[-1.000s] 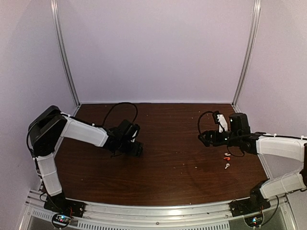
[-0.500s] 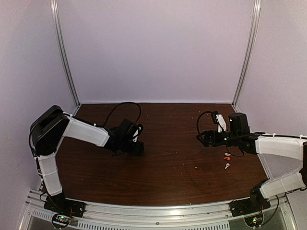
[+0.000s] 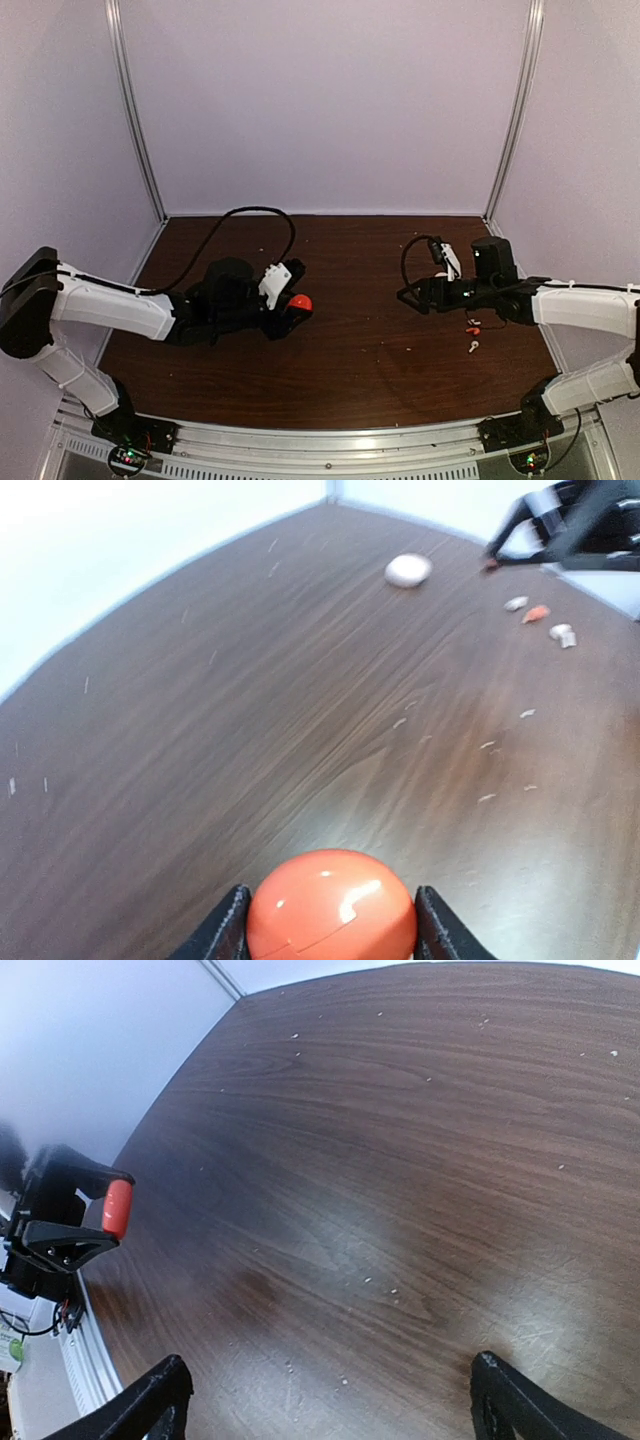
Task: Insert the wireless bluetooth earbuds into the charging case
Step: Pick up the charging case from the center of the board, then pass from the left arm to the right
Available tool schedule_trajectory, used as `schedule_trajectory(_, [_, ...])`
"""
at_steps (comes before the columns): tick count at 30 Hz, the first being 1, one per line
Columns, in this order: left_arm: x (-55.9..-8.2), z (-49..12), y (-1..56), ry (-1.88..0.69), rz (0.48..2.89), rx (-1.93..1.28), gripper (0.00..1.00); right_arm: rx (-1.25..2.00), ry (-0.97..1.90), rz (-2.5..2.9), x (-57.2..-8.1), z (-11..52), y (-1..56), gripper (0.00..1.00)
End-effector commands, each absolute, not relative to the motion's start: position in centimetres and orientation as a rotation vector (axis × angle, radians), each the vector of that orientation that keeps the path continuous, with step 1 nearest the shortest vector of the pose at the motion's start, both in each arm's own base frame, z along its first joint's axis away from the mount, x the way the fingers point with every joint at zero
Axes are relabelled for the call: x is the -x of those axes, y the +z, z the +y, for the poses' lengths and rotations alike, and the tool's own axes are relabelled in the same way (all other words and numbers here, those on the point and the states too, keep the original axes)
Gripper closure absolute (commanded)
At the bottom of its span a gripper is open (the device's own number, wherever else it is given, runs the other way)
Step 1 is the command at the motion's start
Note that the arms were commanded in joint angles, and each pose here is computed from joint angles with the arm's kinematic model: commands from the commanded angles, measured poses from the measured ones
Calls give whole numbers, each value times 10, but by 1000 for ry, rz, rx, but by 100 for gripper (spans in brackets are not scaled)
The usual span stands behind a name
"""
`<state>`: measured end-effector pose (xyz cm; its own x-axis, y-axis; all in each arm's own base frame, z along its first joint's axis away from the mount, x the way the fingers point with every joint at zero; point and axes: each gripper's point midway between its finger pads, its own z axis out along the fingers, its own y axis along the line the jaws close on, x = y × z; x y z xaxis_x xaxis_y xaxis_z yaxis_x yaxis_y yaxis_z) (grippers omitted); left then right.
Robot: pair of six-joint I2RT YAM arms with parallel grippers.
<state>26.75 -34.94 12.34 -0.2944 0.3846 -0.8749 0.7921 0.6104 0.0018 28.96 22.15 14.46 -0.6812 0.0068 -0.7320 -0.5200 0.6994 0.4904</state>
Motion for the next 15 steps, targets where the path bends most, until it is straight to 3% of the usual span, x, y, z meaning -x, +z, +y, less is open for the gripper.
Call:
schedule_trajectory(1, [-233, -368, 188, -567, 1480, -1067, 64, 450, 1083, 2154, -266, 248, 165, 4])
schedule_trajectory(8, [-198, -378, 211, -453, 1289, -1170, 64, 548, 1251, 2102, -236, 287, 196, 16])
schedule_trajectory(15, [-180, -399, 204, -350, 1257, -1246, 67, 662, 1327, 2066, -210, 325, 214, 33])
